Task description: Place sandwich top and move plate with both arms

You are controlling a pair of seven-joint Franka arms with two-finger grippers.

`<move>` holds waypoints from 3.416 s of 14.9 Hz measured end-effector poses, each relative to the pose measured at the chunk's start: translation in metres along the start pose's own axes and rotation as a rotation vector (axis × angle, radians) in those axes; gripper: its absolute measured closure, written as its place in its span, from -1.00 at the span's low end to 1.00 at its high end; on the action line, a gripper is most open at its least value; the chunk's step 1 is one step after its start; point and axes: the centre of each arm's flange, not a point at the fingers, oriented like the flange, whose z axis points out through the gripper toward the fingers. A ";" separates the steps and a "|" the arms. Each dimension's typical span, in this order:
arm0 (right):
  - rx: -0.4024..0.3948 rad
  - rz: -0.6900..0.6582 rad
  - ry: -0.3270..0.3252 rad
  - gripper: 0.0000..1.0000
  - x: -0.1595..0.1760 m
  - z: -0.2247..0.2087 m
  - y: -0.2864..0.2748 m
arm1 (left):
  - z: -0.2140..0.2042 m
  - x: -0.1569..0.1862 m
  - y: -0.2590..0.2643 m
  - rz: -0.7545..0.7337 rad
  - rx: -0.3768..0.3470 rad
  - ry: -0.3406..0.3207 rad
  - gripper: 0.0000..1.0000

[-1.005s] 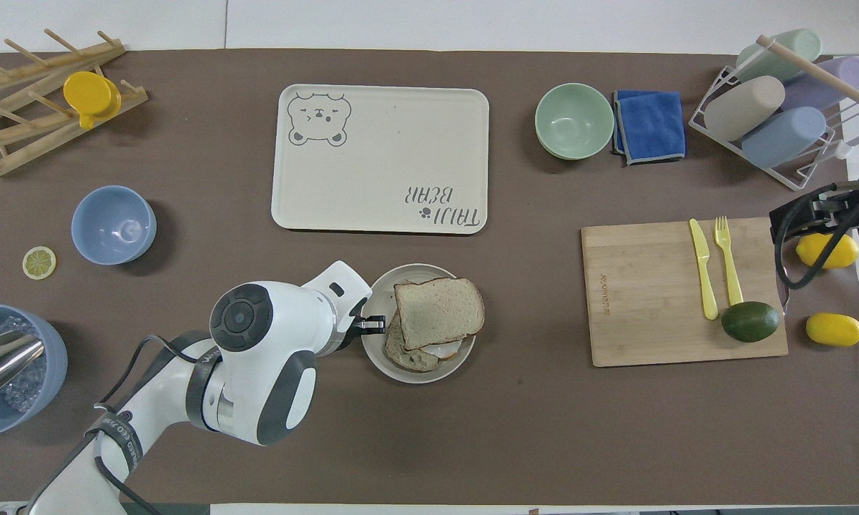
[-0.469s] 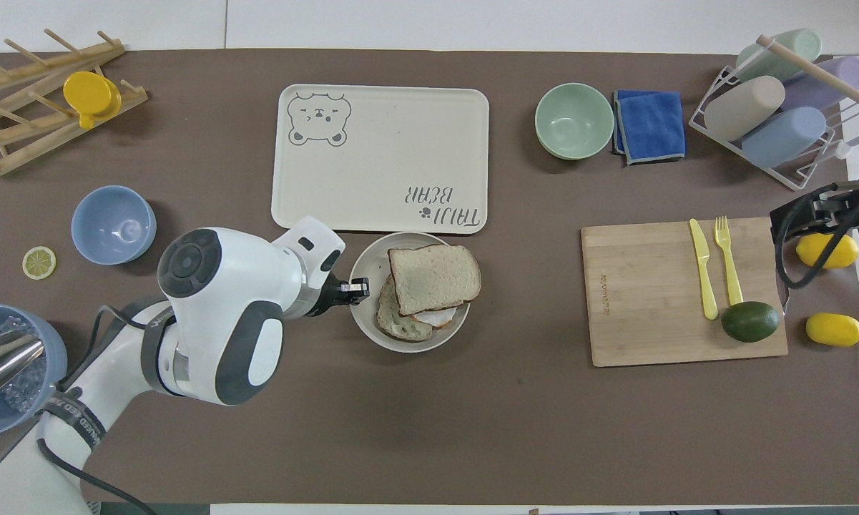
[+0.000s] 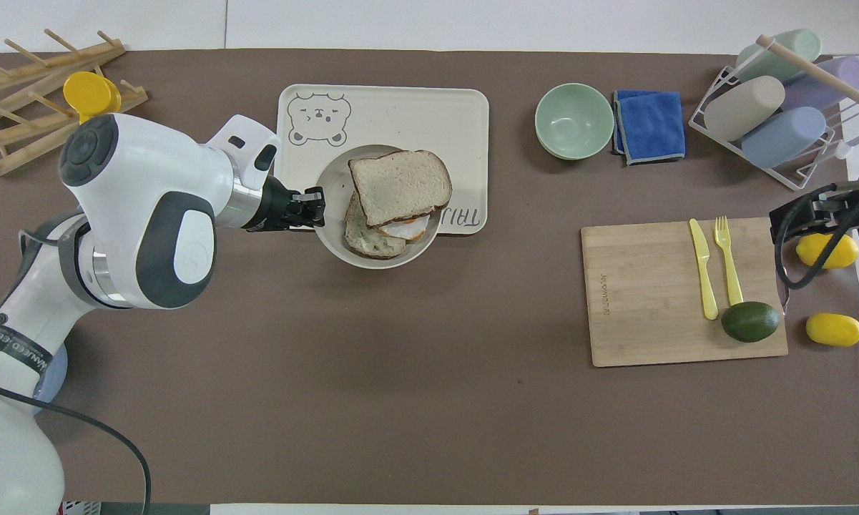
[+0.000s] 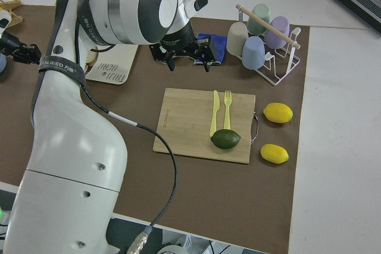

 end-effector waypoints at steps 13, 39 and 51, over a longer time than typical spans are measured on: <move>0.000 0.000 0.000 -1.00 0.000 0.000 0.000 | 0.072 0.086 -0.010 -0.023 -0.009 0.030 0.91; 0.000 0.000 0.000 -1.00 0.000 0.000 0.000 | -0.279 -0.028 -0.096 0.023 0.283 0.048 -1.00; 0.000 0.000 0.000 -1.00 0.000 0.000 0.000 | -0.245 -0.045 -0.119 0.133 0.304 -0.067 -1.00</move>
